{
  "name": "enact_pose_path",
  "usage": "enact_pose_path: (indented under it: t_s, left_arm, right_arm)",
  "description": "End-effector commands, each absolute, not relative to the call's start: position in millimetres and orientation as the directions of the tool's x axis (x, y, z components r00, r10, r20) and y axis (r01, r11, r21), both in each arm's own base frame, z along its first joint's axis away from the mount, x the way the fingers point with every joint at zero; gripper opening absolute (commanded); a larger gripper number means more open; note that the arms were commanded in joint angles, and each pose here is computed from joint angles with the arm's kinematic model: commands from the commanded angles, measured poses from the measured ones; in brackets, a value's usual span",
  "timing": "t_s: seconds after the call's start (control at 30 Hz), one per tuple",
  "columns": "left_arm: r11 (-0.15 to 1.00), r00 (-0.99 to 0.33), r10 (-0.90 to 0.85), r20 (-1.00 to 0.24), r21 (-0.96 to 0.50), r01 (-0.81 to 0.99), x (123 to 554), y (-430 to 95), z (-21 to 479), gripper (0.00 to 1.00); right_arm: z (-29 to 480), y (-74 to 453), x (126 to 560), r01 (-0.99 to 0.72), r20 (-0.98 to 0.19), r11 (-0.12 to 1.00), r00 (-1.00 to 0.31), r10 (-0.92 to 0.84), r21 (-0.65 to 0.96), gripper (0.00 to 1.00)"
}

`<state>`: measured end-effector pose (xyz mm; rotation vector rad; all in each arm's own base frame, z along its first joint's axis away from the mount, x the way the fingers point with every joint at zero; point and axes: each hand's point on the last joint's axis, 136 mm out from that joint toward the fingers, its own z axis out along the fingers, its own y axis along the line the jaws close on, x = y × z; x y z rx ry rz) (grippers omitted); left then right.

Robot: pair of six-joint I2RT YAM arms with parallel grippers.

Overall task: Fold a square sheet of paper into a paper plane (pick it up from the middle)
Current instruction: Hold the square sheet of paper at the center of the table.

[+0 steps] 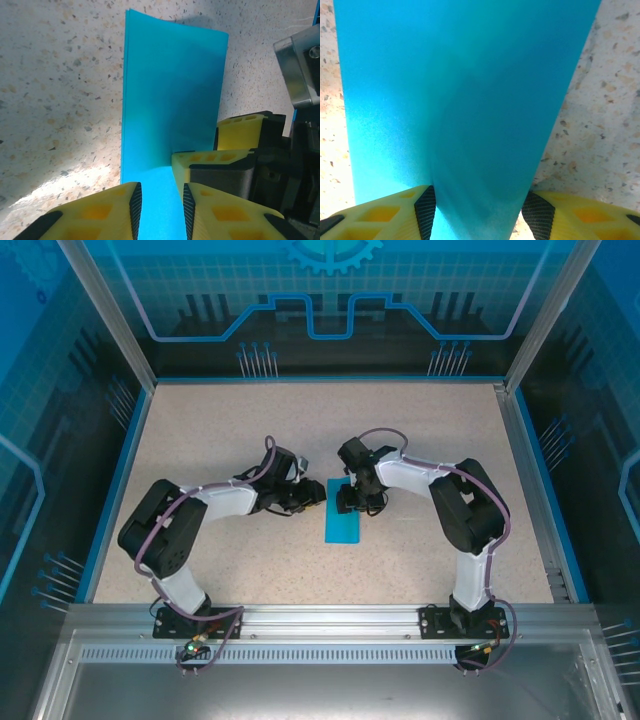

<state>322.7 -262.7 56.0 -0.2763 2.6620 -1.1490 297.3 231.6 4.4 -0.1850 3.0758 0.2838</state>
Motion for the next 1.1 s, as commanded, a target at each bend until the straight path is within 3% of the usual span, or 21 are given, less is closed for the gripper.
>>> enact_pose_path:
  t_s: [0.0, 0.47, 1.07]
  left_arm:
    - [0.653, -0.964, -0.243, -0.105, -0.753, -0.082, 324, -275, 59, 0.30]
    - [0.670, -0.980, -0.194, -0.051, -0.737, -0.094, 324, -290, 46, 0.10]
    - [0.712, -0.987, -0.162, 0.007, -0.691, -0.121, 318, -290, 15, 0.03]
  right_arm:
    - [-62, 211, 264, -0.101, 0.105, 0.990, -0.988, -0.111, 0.096, 0.57]
    - [-65, 210, 262, -0.106, 0.112, 0.990, -0.987, -0.116, 0.090, 0.57]
    - [-65, 212, 263, -0.094, 0.110, 0.991, -0.988, -0.104, 0.093, 0.57]
